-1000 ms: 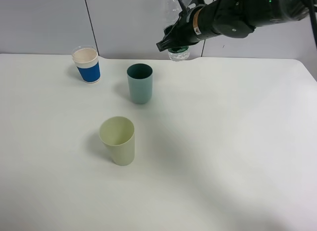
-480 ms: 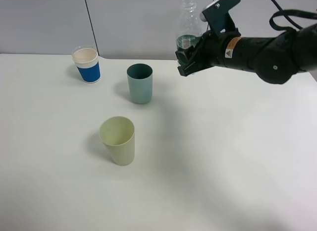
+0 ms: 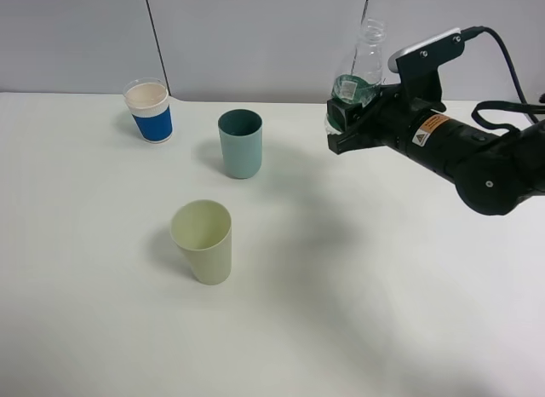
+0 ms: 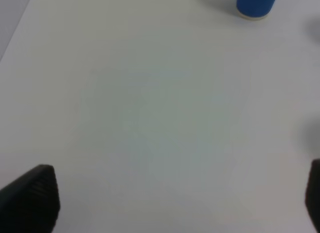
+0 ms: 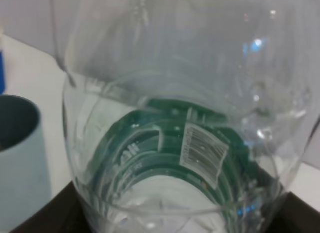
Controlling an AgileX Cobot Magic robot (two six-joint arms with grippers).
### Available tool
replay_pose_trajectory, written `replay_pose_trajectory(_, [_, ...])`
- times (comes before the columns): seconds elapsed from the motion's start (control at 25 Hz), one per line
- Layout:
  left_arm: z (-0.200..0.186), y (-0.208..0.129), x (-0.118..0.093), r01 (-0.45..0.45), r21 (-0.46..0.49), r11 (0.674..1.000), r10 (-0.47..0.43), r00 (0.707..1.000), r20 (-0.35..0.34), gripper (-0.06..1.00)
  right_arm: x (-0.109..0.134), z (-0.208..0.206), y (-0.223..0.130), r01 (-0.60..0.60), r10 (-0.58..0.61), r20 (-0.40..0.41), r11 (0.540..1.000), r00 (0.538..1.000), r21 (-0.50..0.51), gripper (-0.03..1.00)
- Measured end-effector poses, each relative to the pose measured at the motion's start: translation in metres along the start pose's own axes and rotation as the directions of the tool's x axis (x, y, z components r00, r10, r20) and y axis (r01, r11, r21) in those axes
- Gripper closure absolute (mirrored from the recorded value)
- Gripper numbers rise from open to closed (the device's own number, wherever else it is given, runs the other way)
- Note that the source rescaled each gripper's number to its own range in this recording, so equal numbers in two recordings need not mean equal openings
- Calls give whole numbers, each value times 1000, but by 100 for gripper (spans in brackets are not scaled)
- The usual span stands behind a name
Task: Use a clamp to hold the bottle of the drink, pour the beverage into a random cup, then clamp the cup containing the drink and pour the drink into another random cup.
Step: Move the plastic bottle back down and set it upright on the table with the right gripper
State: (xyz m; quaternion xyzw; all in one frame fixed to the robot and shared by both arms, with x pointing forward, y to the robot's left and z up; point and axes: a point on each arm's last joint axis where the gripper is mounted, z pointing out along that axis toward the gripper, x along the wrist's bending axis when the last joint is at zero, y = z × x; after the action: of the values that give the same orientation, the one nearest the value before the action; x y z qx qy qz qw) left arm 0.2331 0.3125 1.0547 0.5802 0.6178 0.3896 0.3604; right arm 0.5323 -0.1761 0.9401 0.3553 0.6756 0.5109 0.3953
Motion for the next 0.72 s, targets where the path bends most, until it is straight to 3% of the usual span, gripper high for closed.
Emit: replay_pose_trajectory(0.72, [0, 0, 0, 0, 0, 1000, 0, 1000, 0, -6, 3, 17, -65, -59, 52, 79, 994, 995, 87, 97])
